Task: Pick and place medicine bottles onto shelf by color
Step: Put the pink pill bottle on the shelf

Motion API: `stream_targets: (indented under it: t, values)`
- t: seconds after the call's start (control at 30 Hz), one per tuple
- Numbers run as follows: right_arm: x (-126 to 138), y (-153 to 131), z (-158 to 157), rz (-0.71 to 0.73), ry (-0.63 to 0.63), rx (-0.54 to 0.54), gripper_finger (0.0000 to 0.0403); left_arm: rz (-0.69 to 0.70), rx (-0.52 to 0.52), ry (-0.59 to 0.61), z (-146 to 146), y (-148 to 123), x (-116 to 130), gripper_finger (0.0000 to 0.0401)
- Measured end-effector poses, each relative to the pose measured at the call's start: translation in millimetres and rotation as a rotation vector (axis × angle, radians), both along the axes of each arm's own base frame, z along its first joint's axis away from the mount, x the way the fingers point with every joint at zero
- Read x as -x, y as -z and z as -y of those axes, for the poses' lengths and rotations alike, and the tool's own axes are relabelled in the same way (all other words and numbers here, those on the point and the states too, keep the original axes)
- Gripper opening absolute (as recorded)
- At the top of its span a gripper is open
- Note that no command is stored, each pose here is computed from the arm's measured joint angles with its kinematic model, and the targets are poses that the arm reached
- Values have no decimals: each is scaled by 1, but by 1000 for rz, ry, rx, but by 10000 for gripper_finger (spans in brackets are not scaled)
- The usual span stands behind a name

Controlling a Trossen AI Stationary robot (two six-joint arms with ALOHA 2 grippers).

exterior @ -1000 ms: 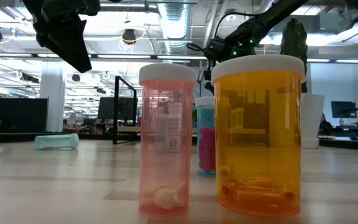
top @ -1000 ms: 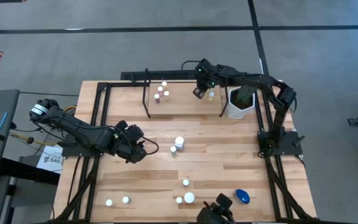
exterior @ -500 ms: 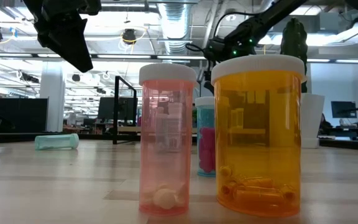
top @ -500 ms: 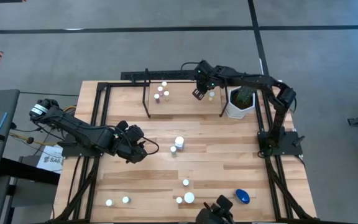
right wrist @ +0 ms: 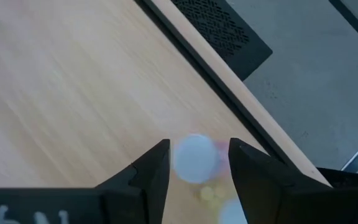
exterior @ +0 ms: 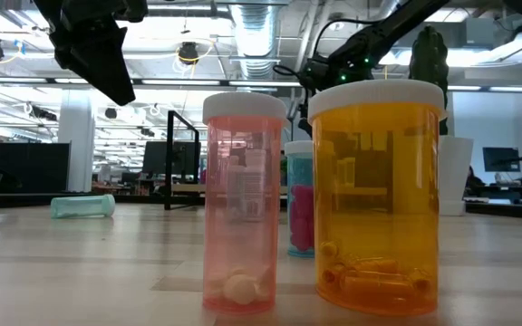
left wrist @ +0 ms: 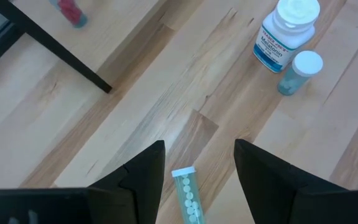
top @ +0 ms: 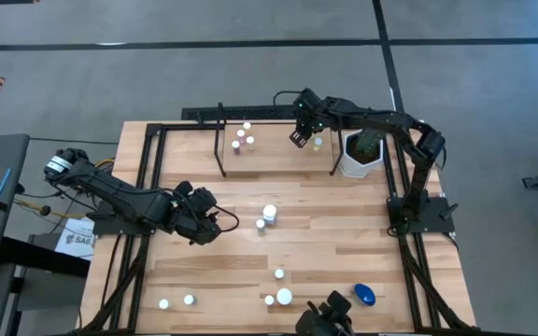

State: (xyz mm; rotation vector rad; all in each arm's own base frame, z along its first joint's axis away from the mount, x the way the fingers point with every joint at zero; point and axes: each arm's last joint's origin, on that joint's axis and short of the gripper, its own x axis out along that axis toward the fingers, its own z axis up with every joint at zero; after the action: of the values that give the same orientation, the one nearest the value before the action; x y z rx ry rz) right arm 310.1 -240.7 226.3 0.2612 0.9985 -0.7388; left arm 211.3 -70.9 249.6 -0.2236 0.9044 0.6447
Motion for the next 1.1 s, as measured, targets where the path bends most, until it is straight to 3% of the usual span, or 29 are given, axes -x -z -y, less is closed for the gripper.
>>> stream_targets:
  t: [0.37,0.47,0.67,1.1]
  values:
    - [0,0,0,-10,-20,7,198,-4,8,3,0,0,0,181]
    - [-2,0,-4,-67,-129,43,199,-4,8,3,0,0,0,181]
    - [0,4,-13,-285,-463,100,202,-2,10,-1,0,0,0,181]
    - [-2,8,-6,-330,-587,172,200,3,-7,-12,-2,0,-1,181]
